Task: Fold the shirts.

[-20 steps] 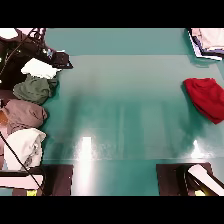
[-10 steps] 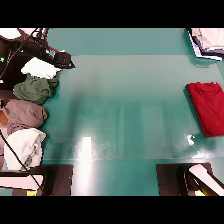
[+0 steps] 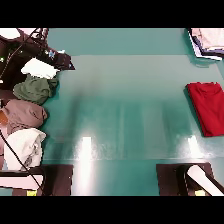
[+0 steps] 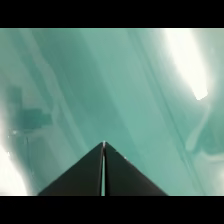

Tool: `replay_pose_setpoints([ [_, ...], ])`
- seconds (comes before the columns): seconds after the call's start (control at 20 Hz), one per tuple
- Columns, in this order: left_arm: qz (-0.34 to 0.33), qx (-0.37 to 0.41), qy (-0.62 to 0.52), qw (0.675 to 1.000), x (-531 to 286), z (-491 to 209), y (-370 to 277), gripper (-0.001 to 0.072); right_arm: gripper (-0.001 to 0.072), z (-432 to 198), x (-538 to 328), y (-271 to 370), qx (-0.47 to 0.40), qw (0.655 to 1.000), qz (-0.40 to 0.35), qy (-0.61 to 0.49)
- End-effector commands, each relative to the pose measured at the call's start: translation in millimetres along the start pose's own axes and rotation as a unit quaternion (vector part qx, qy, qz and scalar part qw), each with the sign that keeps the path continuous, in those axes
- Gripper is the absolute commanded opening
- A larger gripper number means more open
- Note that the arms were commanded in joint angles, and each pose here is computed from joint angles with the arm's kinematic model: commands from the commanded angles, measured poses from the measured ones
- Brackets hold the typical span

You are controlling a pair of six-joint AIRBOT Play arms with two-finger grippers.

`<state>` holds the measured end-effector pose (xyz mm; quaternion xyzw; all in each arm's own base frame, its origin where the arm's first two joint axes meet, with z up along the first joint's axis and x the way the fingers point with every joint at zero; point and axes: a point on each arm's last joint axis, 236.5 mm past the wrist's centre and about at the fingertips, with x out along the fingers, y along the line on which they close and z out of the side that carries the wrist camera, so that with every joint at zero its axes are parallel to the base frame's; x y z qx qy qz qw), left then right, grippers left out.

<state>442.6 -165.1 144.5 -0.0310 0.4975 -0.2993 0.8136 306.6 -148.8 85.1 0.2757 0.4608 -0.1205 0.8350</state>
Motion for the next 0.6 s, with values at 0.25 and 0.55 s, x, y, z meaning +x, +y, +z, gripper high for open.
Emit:
replay_pose_setpoints([
  [0.25, -0.006, 0.0, 0.019, 1.0, 0.0, -9.0, -2.9, 0.0028, 0.0023, -66.8, -5.8, 208.8, -0.253, 0.952, 0.162, 0.061],
  [0.55, -0.006, 0.0, 0.019, 1.0, 0.0, -9.0, -2.9, 0.0028, 0.0023, -88.5, -11.3, 237.2, -0.291, 0.935, 0.187, 0.072],
])
